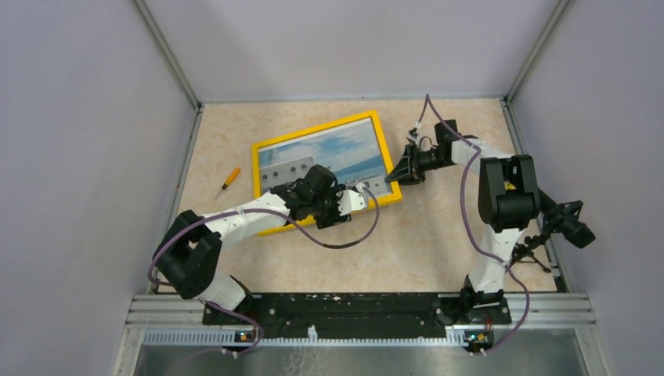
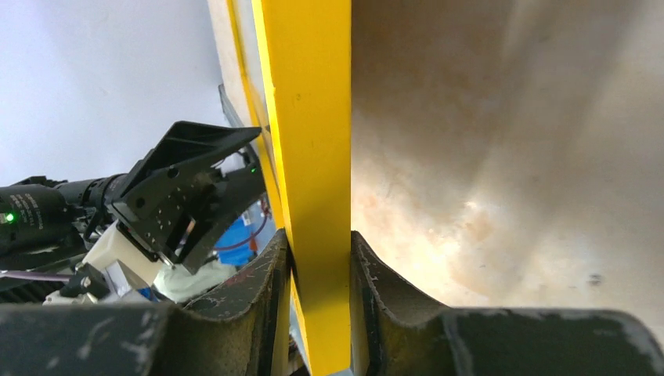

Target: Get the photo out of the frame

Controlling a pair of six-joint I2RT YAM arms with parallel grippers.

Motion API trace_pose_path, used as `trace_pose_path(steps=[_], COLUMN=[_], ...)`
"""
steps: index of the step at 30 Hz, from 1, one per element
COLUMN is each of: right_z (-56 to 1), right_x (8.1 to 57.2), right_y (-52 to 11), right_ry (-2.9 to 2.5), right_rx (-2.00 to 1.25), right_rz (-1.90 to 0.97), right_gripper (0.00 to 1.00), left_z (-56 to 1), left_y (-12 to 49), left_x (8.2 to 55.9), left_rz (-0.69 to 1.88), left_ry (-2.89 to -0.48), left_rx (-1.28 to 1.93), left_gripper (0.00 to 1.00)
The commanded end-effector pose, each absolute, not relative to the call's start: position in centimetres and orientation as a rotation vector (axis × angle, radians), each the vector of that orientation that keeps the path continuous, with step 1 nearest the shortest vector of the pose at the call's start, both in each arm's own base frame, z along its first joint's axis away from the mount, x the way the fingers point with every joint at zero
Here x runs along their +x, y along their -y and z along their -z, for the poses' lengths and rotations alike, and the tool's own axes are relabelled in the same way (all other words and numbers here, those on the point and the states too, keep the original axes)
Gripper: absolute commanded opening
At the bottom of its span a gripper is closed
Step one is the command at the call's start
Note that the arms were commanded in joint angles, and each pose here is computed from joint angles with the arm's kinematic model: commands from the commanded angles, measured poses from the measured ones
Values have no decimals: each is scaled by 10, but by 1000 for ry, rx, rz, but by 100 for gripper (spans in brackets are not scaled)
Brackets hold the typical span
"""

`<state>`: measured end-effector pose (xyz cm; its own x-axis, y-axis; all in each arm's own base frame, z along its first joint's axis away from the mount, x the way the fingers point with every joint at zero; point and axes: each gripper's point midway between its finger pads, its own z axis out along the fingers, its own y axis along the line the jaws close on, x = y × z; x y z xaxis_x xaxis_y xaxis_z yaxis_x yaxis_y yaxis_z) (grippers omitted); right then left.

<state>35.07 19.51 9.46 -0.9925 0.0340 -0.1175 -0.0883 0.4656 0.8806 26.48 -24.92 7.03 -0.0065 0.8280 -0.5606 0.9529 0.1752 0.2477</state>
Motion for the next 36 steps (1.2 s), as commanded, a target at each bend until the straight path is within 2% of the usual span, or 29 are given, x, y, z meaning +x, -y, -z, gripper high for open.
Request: trace_pose_path(steps=[1,5,17,26,30,36], right_z=[-168,-191,-261,-321,-351,-426], right_x=[336,349,392,419,431,446], right_y=[-220,-218,-193,-162,-152,-141], right_ry=[-2463,-2414,-2320,-2177,-2096,-1892], right_rx=[-226,-270,-320,-389,-425,-505], right_rz=[-1696,-1602,-1145,-819,-696,-527], right_gripper=[0,0,0,0,0,0], left_z=[-120,-144,-239,-255,-263,-273], left_y=[285,273,227,202,195,184], left_x=[271,285,359,391,401,415], left_rz=[342,252,237,95,182,393], left_ry=[-1667,-1693,-1848,-1840,-1878,-1948], left_rx=[1571,1440,986,897,823,668], left_gripper=[70,98,99,99,99,99])
